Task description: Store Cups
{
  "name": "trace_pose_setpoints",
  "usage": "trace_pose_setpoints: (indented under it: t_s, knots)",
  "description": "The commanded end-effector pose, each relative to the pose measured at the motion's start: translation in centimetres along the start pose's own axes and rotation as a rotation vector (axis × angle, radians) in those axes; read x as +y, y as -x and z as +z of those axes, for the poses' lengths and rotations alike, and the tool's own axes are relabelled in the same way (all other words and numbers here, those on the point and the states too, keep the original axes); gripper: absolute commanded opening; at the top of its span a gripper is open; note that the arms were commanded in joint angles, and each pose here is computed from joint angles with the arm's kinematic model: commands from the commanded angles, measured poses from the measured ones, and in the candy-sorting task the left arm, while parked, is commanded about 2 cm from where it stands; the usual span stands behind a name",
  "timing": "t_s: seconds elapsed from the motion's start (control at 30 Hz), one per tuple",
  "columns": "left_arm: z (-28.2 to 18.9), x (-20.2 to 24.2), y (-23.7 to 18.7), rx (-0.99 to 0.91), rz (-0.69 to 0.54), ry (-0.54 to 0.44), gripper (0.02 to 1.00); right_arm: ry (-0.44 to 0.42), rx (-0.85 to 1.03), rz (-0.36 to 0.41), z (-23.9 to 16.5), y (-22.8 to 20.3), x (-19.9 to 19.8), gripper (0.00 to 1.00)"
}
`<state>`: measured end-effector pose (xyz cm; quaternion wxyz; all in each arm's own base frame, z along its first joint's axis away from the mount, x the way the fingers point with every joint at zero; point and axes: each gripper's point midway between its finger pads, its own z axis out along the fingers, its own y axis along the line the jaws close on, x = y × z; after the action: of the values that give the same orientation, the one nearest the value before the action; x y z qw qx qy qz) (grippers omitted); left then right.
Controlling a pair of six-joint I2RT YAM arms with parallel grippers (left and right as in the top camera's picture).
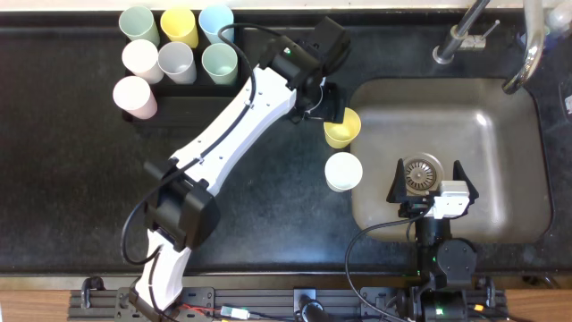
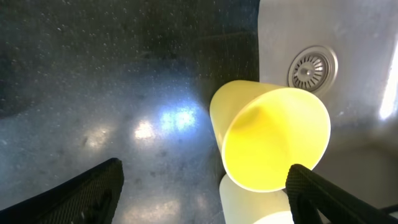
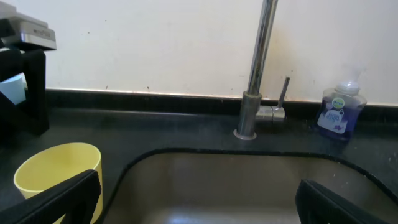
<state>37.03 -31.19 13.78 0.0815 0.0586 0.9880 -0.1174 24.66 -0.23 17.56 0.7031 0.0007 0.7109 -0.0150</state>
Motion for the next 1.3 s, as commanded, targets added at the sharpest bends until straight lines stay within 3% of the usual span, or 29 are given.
trace_pose_setpoints:
  t_s: [0.03, 0.4, 0.57, 0.9, 1.03, 1.3]
  knots:
    - [2.0, -0.7, -0.4, 0.038, -0.016, -0.002, 0.86, -0.004, -0.004, 0.0, 0.0, -0.2, -0.1, 0.998]
    - [6.1, -0.5, 0.2, 0.05, -0.033, 0.014, 0.761, -0.004, -0.005, 0.0, 0.0, -0.2, -0.1, 0.996]
    - [6.3, -0.6, 0.4, 0.045, -0.032, 0.01, 0.439, -0.004, -0.005, 0.0, 0.0, -0.2, -0.1, 0.996]
    - [6.3, -0.6, 0.4, 0.042, -0.031, 0.008, 0.104, -0.004, -0.005, 0.0, 0.0, -0.2, -0.1, 0.996]
    - [6.3, -0.6, 0.4, 0.042, -0.03, 0.008, 0.036, -0.004, -0.004, 0.0, 0.0, -0.2, -0.1, 0.998]
    - [2.8, 0.9, 1.8, -0.045, -0.017, 0.053, 0.034, -0.004, -0.005, 0.0, 0.0, -0.2, -0.1, 0.996]
